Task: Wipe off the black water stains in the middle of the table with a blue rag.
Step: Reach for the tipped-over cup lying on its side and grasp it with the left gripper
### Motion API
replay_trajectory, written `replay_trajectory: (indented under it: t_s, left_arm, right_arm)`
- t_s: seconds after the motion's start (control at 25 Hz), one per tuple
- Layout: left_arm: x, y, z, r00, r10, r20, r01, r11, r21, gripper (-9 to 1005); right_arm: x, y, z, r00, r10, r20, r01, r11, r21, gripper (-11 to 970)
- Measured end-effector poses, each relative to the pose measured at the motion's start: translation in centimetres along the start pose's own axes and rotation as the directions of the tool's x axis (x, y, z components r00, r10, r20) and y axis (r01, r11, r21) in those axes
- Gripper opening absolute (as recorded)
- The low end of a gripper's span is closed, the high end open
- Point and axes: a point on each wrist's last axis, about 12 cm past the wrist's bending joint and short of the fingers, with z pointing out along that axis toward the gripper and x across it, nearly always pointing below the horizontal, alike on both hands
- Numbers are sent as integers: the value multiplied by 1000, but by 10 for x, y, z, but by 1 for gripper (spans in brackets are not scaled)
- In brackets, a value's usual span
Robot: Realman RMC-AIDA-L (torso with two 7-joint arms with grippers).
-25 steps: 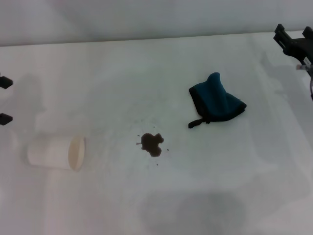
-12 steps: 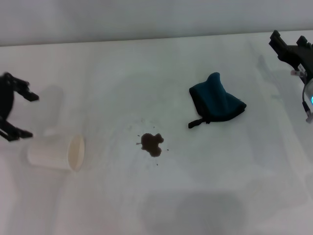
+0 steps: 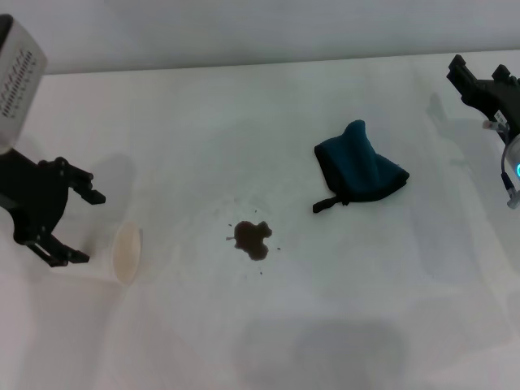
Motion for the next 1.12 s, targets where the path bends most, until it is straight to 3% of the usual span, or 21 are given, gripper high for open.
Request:
replay_trajectory:
  t_s: [0.64,1.12]
  left_arm:
    - [-3,-3,32,999,-28,-16,29,998,55,884]
    - [1,-6,43,998,-60,-36,62,997,51,885]
  right_arm:
    - [1,-3,-2,1000,-5,-2,5,1000,4,856]
    - [1,-4,-4,1000,-4,-1,4,1000,6,855]
